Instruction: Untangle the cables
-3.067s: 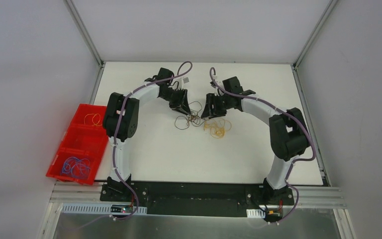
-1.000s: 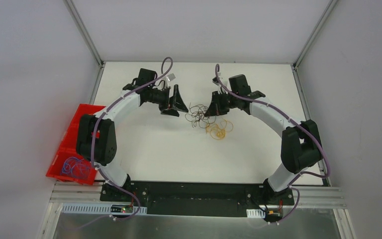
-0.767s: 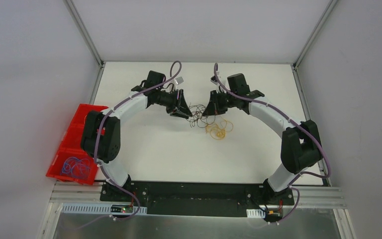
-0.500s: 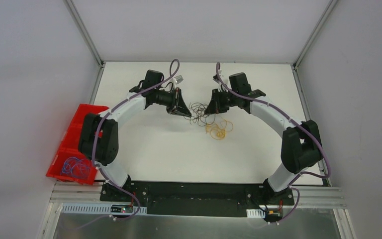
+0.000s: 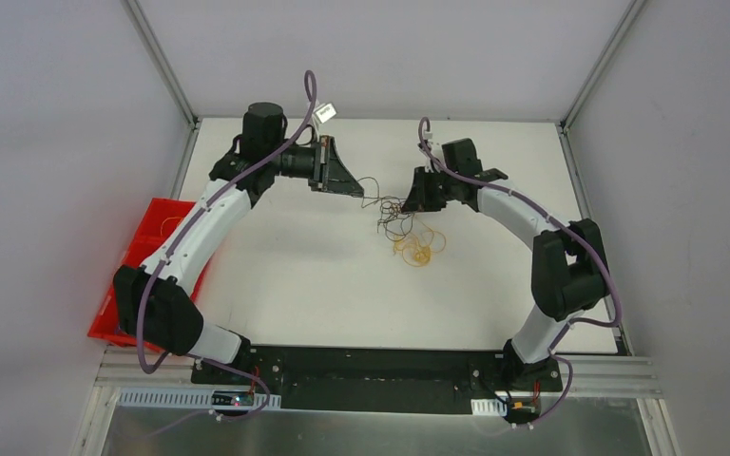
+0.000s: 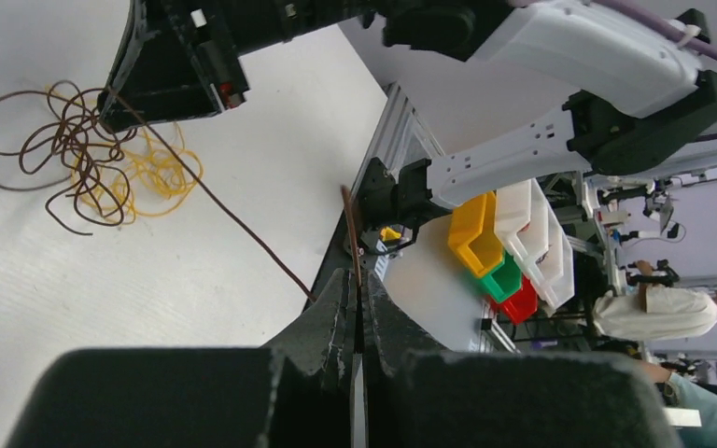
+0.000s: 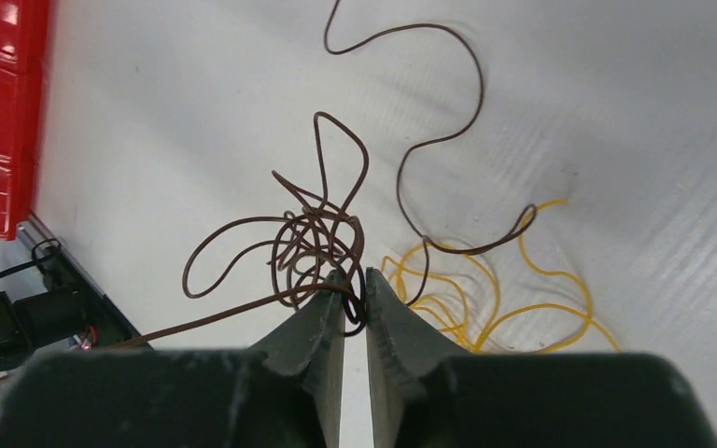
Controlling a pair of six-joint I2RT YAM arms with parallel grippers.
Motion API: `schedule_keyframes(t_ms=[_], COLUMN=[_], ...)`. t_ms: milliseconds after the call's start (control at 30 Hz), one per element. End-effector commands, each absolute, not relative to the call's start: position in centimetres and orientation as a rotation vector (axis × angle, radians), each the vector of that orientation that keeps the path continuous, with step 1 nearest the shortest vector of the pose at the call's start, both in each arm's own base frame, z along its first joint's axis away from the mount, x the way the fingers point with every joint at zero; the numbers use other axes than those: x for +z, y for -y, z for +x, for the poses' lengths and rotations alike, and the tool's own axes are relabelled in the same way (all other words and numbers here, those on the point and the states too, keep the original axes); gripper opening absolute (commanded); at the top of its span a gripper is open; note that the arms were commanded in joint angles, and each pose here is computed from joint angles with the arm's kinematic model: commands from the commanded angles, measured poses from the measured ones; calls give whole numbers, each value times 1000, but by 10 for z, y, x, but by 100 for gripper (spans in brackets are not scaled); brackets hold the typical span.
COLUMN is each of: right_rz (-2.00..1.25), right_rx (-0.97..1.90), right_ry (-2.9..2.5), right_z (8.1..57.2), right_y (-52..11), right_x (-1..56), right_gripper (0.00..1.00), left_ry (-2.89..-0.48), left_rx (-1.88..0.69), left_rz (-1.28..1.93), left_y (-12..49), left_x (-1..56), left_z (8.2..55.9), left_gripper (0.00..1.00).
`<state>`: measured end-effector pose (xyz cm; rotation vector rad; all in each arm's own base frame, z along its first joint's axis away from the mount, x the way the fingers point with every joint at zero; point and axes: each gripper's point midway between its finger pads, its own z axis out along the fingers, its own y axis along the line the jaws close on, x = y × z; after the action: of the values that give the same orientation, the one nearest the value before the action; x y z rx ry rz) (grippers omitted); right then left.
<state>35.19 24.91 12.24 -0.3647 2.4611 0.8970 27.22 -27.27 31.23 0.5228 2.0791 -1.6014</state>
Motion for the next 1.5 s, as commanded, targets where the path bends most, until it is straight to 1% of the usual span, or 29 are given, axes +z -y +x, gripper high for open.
schedule_keyframes(t_ms=[0,67,200,267,333,367,467,533,667,800,833,867,900,933,967,1000,1067,1100,1133,1300,1400,1467], right_rz=[-332,-334,-343,-353,-399,-428,-505,-542,-578,-599,-608,-614,-627,-638,-642,-638,-622,-648,-690,-956,-1166,-1261], right_rx=[700,686,715,822,926,961,966,885,698,572,545,517,518,548,610,678,779,802,810,899,861,803], right_ry=[-2490,-2514,-2520,-2484,-2426,-2393,-2334,-2342,-2412,-2472,-2490,-2509,-2519,-2517,-2491,-2440,-2300,-2231,-2215,-2095,-1818,-1669], right_z=[374,373,370,365,357,352,344,344,353,358,358,358,356,354,351,350,351,349,345,329,318,318], right_y=[-215,-209,-207,-215,-225,-228,-227,-218,-197,-181,-178,-174,-174,-177,-184,-194,-212,-221,-229,-256,-266,-276], right_x=[102,94,90,102,120,129,143,140,116,93,87,81,80,83,91,103,129,140,147,163,176,181], right_gripper=[17,21,23,28,37,40,40,34,21,5,2,1,5,11,23,41,65,72,74,77,87,90], left_ry=[-1855,-1810,-1738,-1725,-1723,-1716,-1672,-1620,-1501,-1415,-1402,-1393,-1392,-1395,-1399,-1400,-1399,-1395,-1388,-1361,-1345,-1326], left_rx=[-1603,-1575,-1508,-1454,-1406,-1387,-1347,-1328,-1294,-1237,-1225,-1217,-1217,-1229,-1237,-1242,-1250,-1254,-1260,-1289,-1299,-1310], left_rz=[673,667,627,585,531,515,485,483,499,513,507,499,492,490,485,483,484,486,491,532,558,587], left_y=[265,258,244,236,227,222,208,201,193,186,184,182,182,182,183,183,183,184,184,187,188,190], left_x=[393,415,452,461,465,468,488,510,559,588,592,595,596,596,594,593,592,593,594,600,603,605], left_z=[253,259,272,281,292,297,309,314,310,304,304,304,305,304,306,306,306,306,305,300,297,292], left_gripper=[0,0,0,0,0,0,0,0,0,0,0,0,0,0,0,0,0,0,0,0,0,0])
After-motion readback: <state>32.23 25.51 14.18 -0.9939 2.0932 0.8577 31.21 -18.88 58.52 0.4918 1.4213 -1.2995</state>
